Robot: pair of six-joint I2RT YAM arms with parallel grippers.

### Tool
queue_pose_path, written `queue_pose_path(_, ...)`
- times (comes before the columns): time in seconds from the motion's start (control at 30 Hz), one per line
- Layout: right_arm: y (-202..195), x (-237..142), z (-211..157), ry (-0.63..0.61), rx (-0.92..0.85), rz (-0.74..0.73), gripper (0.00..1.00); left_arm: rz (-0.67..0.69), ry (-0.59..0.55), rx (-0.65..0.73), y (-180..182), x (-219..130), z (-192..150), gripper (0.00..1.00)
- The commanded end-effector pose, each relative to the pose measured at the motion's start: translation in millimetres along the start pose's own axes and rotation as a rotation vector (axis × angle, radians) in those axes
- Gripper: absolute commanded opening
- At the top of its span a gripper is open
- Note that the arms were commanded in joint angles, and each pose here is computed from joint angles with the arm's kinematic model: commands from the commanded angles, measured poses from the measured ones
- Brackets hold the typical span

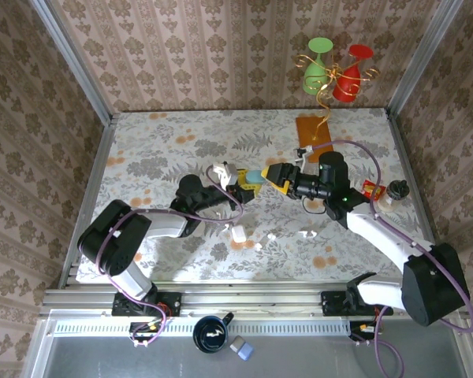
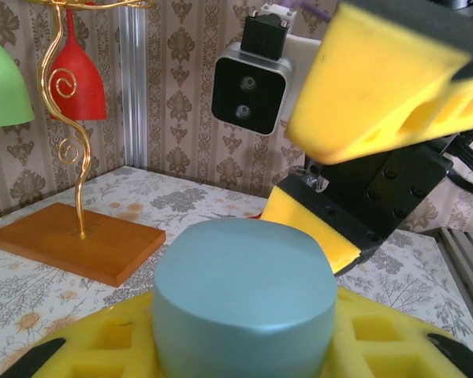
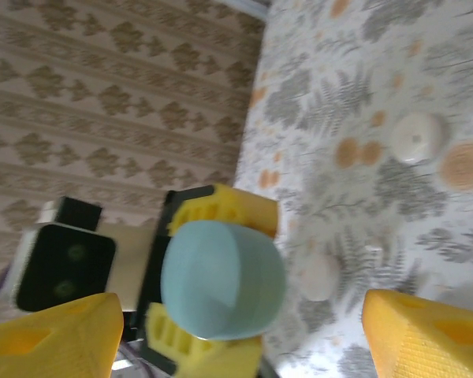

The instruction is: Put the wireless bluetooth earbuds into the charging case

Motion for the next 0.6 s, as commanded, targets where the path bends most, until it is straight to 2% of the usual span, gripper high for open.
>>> queue_pose_path(0.0, 26.9, 1.7, 8.8, 0.008, 0.033, 0.226, 0.79, -0.023, -0.081, 0.049, -2.1, 3.0, 25.3, 0.16)
queue_pose_path(0.27, 27.0, 10.8, 15.7, 0.003, 0.118, 0.339, 0.74, -0.023, -0.109, 0.072, -1.9, 8.3, 35.9, 0.16)
queue_pose_path(0.33, 17.9, 16.4, 14.6, 0.014, 0.147, 0.322, 0.73, -0.025, -0.113, 0.079, -1.6, 9.2, 37.3, 0.16)
queue_pose_path(0.4, 16.3, 16.7, 14.6, 0.013, 0.152, 0.317, 0.66, -0.003, -0.121, 0.087, 0.3, 10.1, 38.9, 0.16)
queue_pose_path(0.57, 15.5, 17.2, 14.0, 0.024, 0.159, 0.300, 0.43, 0.037, -0.119, 0.101, 7.2, 10.4, 35.5, 0.16)
Point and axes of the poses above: each hand's point on the last joint's axis, 136 mm out from that joint toward the fingers, its own x axis out along the fingers, its own y axis along the line the jaws close on, z = x × y, the point moved 8 cm from there along -x, back along the fingers, and after that the axes turned 4 degrees about -x, right-handed, at the moved point
